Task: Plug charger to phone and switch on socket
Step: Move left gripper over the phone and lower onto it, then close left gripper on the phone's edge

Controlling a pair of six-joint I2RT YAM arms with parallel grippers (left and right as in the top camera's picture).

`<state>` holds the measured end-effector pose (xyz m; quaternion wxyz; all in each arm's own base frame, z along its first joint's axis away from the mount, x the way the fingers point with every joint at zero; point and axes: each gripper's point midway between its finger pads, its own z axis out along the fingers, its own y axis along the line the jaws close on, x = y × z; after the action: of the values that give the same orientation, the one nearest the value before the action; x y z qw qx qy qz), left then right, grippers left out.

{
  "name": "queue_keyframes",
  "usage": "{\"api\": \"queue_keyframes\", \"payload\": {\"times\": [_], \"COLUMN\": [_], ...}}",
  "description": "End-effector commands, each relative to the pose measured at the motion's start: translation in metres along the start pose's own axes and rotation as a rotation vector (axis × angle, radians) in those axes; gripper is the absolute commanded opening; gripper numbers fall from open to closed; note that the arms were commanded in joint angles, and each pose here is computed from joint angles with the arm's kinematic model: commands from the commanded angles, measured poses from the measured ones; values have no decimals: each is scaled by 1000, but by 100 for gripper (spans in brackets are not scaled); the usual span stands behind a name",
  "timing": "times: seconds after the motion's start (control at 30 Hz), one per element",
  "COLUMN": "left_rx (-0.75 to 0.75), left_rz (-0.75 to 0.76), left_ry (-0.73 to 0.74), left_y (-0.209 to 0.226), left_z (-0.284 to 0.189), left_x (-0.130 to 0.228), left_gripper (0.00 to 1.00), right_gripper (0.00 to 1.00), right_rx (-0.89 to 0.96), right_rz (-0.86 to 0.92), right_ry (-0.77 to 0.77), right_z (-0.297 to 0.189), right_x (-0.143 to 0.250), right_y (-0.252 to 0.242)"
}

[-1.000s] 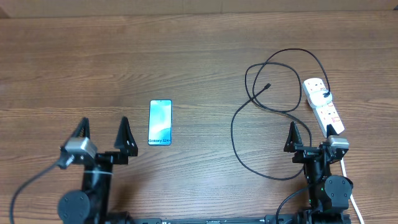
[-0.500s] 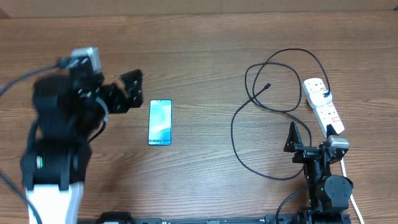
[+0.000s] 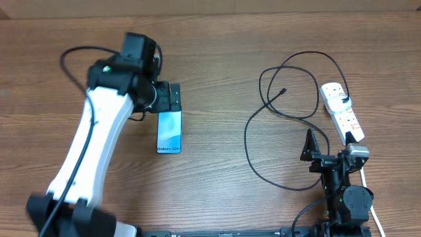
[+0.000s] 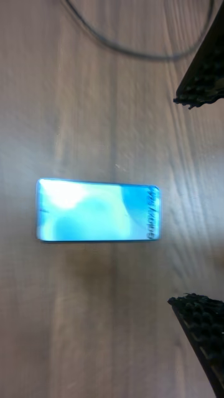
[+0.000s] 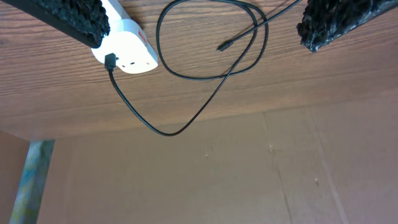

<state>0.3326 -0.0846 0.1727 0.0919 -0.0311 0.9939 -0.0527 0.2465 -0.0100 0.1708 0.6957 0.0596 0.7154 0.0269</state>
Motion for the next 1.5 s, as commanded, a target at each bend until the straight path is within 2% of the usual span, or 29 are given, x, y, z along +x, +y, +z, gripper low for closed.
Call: {"api": "queue_keyframes", "payload": {"times": [0.0,0.27,0.57,0.9,1.27,1.47], "left_rx": [-15,-52,-61,-65,-43,-49], "left_rz": [-6,21,19,18,27,52], "left_ry": [91,229,260,281,198,229], "left_y": [-1,-1,5,14,12,16], "left_z": [25,90,136,167,181,188], "left_x": [2,5,18,43,30,44], "left_gripper": [100,100,100,100,100,100], "right_gripper": [100,100,100,100,100,100], "right_rx": [5,5,5,5,5,5], "right_rz": [-1,-2,-2,-1,-1,-1], "right_ry": [3,3,3,3,3,3], "right_z": [1,1,1,1,1,1], "right_x": [3,3,3,3,3,3], "right_y": [-1,-1,-1,-1,-1,-1]}}
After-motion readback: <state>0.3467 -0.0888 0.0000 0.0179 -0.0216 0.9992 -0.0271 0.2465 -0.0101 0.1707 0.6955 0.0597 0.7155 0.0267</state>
